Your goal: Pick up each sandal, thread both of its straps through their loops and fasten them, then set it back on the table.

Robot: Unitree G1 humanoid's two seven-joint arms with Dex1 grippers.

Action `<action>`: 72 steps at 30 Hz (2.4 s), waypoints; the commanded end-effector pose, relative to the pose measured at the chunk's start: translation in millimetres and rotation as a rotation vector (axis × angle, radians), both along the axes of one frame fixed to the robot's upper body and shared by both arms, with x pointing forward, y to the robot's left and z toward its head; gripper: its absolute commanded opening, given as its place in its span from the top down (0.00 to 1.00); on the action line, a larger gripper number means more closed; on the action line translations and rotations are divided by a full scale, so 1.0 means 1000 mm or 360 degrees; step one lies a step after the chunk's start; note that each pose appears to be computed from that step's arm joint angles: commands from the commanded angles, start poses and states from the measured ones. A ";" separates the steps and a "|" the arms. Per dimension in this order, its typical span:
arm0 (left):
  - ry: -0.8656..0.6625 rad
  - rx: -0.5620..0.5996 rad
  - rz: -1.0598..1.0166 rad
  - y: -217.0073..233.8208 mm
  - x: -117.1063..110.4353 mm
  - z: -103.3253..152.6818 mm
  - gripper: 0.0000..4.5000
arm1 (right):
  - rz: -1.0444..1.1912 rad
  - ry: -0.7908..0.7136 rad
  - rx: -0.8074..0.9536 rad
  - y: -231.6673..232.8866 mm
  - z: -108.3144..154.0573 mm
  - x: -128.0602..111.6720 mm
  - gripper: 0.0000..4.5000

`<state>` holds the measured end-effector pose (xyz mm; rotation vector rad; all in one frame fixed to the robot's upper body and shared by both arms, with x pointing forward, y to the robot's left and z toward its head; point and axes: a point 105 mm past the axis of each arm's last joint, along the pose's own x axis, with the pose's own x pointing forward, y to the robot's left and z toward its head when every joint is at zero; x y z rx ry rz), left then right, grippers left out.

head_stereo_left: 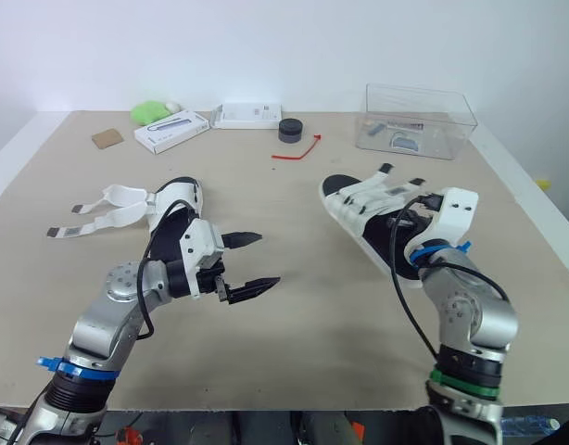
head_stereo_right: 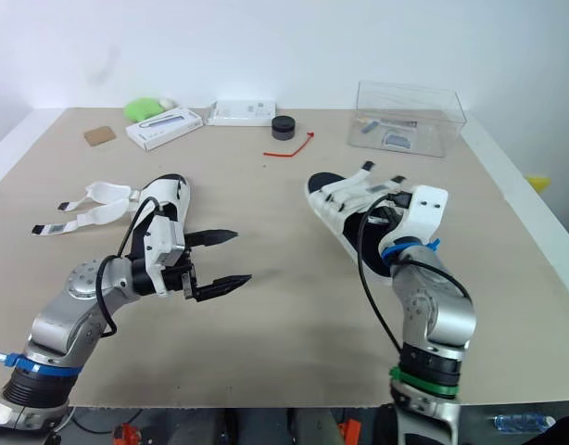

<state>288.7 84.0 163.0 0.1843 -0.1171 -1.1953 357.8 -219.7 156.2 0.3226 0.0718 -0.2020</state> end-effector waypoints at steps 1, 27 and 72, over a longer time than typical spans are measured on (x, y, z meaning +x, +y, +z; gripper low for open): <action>-0.0073 -0.0005 0.0003 -0.004 0.002 0.007 0.00 | -0.0171 -0.0094 0.0015 -0.009 0.021 -0.004 0.99; 0.0049 0.0007 0.0185 0.005 0.015 -0.006 0.00 | 0.1111 -0.0320 -0.0513 0.058 0.004 -0.096 0.01; 0.0322 -0.0236 0.1900 0.082 0.094 -0.011 0.00 | 0.2779 -0.0954 -0.0944 0.166 0.045 -0.027 0.01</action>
